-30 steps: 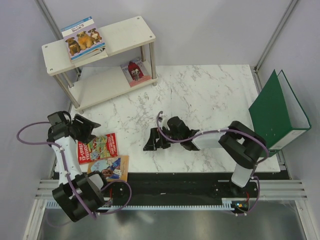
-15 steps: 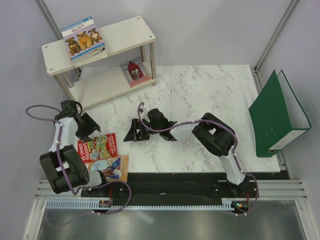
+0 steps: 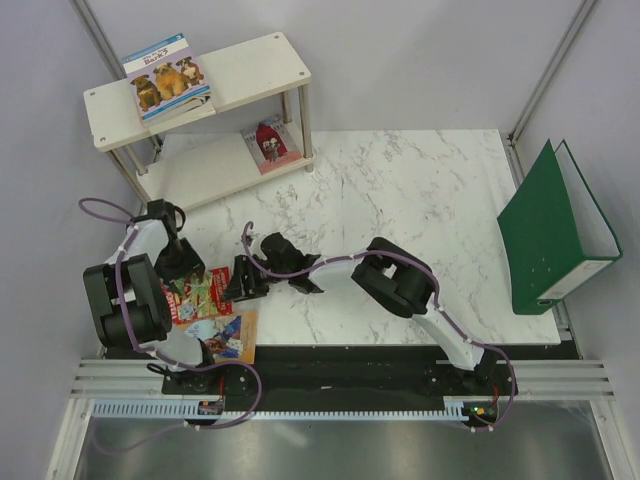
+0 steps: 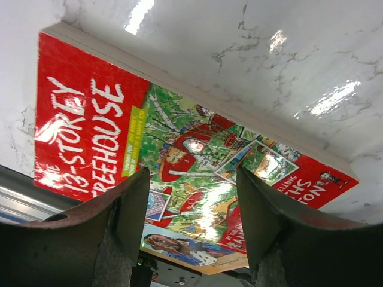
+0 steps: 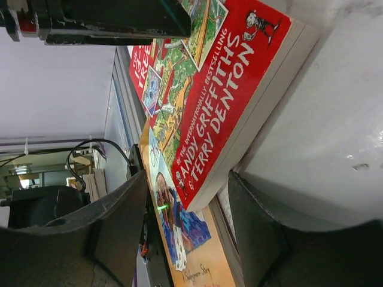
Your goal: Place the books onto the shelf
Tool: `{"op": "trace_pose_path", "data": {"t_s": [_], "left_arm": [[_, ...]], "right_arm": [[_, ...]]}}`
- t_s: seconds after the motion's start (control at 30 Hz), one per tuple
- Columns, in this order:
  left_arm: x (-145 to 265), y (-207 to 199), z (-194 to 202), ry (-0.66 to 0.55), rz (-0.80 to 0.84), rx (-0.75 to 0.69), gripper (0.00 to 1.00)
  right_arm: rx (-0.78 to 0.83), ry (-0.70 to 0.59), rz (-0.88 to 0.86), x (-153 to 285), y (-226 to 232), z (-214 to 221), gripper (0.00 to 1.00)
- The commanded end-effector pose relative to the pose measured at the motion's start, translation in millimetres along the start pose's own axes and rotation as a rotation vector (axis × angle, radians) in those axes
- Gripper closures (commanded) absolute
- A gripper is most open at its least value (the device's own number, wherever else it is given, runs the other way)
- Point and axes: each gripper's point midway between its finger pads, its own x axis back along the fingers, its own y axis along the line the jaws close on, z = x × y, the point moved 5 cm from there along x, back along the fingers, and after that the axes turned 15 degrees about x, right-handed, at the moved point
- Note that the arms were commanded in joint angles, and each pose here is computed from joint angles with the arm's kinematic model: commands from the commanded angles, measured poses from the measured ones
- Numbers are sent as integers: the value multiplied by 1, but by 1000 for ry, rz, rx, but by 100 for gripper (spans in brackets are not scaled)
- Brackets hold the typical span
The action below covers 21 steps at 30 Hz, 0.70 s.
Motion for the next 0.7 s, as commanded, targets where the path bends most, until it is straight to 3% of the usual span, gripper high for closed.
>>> {"op": "trace_pose_path", "data": {"t_s": [0.0,0.3,0.37,0.5,0.67], "left_arm": [[-6,-2,-4,27,-16,-52,34],[-14,-10,3,75,4,-85,34],[-16,-11,5,83,10,-88,34],[-18,-16,9,100,24,-109,34],[-21,-30,23,135,38,-189,34]], "right_arm": [[6,-6,-20,-16,8,-6,37],[10,-53,-62,-33,25,-25,52],[16,-85,-44,-32,27,-33,54],[25,-117,7,-31,27,-43,67],[39,-111,46,-25,27,-45,74]]}}
